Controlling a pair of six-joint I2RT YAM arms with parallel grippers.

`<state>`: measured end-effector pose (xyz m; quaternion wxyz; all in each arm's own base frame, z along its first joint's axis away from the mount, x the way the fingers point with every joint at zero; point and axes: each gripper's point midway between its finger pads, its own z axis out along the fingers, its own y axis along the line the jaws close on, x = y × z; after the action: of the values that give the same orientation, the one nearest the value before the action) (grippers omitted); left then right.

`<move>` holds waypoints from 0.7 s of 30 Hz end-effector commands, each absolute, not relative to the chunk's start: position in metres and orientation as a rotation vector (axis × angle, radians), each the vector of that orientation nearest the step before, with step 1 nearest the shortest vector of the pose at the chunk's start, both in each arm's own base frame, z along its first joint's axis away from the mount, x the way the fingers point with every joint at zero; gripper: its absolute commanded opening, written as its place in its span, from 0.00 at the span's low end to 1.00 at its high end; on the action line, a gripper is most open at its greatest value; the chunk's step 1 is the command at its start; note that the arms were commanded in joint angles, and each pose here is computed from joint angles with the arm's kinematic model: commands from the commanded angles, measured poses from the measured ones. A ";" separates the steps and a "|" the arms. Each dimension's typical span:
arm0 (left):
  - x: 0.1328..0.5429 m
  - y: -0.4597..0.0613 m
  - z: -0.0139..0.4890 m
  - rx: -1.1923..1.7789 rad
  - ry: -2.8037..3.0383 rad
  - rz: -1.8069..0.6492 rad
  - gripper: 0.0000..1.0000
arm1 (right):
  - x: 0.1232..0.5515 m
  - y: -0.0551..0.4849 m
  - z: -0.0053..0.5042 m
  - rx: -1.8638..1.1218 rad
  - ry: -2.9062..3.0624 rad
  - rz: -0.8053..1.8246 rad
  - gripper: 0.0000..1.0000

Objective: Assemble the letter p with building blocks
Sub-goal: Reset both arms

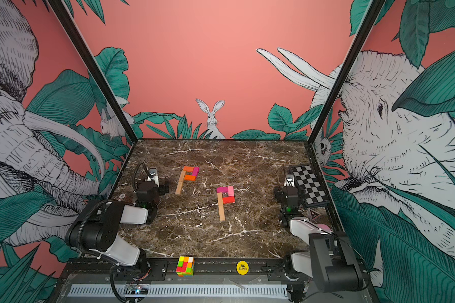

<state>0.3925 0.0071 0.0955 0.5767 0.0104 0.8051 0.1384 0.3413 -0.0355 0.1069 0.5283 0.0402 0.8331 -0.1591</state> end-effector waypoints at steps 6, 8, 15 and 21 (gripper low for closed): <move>0.396 0.009 0.100 0.007 1.891 0.296 1.00 | 0.351 -0.029 0.126 0.117 1.864 -0.266 0.98; 0.396 0.009 0.100 0.006 1.888 0.296 0.99 | 0.367 -0.027 0.122 0.098 1.854 -0.265 0.98; 0.396 0.009 0.101 0.006 1.887 0.295 1.00 | 0.390 -0.015 0.094 0.013 1.919 -0.234 0.98; 0.395 0.009 0.099 0.009 1.894 0.294 0.99 | 0.395 -0.018 0.090 0.026 1.953 -0.225 0.98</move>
<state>0.3919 0.0088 0.0881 0.5633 0.0096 0.8159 0.1303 0.3900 -0.0182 0.0806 0.5394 0.0082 0.8357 -0.1028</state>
